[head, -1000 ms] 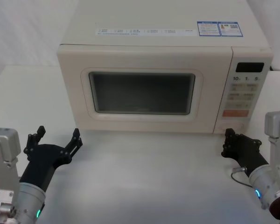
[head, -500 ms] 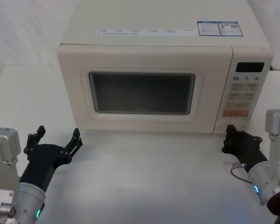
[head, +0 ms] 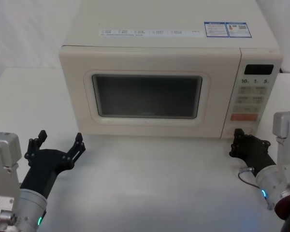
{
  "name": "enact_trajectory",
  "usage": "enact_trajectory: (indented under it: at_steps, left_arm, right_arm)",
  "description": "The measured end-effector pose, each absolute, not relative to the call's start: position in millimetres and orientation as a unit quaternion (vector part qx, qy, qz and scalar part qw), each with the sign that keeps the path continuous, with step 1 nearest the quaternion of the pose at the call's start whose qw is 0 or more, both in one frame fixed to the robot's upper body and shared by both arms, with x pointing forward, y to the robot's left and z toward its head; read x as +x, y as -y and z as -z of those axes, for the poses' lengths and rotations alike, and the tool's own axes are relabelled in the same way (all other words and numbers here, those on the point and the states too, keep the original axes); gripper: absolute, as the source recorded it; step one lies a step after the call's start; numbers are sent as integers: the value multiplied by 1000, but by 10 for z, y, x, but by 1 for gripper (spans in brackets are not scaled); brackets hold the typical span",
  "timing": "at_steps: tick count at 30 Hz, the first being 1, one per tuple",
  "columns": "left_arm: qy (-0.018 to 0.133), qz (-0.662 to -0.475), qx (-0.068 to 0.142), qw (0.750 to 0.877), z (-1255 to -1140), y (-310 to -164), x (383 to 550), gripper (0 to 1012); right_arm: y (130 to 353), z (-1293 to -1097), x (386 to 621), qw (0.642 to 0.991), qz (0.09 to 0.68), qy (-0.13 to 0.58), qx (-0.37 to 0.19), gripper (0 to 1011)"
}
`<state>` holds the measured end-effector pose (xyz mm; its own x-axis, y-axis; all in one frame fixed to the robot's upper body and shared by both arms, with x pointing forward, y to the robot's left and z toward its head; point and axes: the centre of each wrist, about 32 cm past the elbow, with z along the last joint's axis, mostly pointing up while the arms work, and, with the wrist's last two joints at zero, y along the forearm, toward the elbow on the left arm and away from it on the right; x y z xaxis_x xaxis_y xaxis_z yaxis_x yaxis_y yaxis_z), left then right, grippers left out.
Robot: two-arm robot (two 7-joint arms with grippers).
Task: Press the button to open the microwave door with one hand; close the microwave door with the other hand.
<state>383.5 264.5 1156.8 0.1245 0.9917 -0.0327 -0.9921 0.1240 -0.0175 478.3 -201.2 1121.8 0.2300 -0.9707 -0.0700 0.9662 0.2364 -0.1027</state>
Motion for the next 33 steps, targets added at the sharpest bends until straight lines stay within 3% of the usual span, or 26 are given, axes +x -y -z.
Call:
enact_trajectory:
  at_steps: [33]
  left_arm:
    - [-6, -662, -17, 750, -11568, -2645, 3835, 1001]
  right_arm:
    - [1933, -11212, 4986, 782, 621, -50, -18, 0]
